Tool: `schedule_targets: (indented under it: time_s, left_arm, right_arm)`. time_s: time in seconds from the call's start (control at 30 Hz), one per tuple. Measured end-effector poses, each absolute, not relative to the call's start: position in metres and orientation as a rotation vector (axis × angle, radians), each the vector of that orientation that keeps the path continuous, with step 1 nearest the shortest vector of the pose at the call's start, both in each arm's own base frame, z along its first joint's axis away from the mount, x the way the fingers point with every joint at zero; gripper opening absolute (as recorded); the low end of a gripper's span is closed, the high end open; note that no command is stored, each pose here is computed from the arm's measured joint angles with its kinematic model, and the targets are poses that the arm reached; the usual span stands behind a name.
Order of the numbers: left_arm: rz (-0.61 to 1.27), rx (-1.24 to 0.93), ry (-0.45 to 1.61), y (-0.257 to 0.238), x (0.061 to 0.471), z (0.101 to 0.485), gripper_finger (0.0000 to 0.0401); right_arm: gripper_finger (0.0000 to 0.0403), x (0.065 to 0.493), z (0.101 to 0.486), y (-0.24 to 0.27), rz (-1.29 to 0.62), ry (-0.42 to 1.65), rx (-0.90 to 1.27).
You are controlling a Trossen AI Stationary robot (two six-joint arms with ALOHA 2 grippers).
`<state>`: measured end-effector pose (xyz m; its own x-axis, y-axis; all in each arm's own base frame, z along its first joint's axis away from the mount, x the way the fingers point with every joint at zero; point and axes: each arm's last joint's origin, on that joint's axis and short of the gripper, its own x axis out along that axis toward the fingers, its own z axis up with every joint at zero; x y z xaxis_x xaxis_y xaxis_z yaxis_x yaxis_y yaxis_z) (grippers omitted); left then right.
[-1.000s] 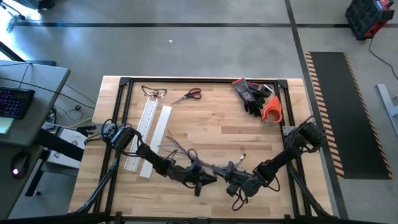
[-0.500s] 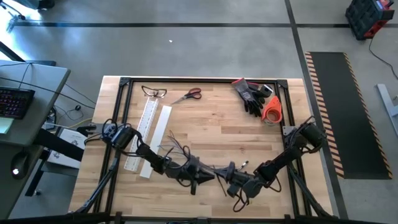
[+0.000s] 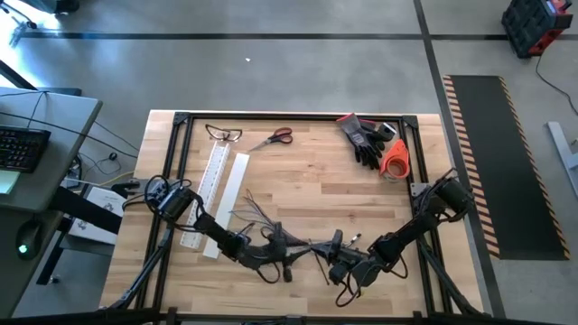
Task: Ziptie cables
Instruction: Wrap the black zip tie around the cable
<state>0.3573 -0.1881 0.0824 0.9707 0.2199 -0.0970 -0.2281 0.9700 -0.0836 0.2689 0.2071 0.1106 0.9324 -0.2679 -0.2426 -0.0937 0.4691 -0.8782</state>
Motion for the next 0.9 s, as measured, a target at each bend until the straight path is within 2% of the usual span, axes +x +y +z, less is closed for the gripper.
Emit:
schedule_targets:
  time_s: [0.13, 0.23, 0.43, 0.77, 0.9]
  left_arm:
    - [0.275, 0.060, 0.221, -0.188, 0.377, 0.083, 0.0131]
    - [0.385, 0.145, 0.283, -0.188, 0.387, 0.087, 0.0144]
    - [0.417, 0.271, 0.309, -0.202, 0.393, 0.099, 0.0135]
    - [0.477, 0.324, 0.295, -0.215, 0.386, 0.101, 0.0122]
    - [0.486, 0.327, 0.295, -0.213, 0.386, 0.101, 0.0122]
  right_arm:
    - [0.0000, 0.271, 0.110, 0.205, -0.114, 0.372, -1.047]
    - [0.0000, 0.271, 0.110, 0.205, -0.117, 0.372, -1.034]
    - [0.0000, 0.271, 0.111, 0.205, -0.118, 0.370, -1.027]
    - [0.0000, 0.271, 0.110, 0.204, -0.134, 0.367, -0.944]
    - [0.0000, 0.270, 0.108, 0.188, -0.171, 0.385, -0.851]
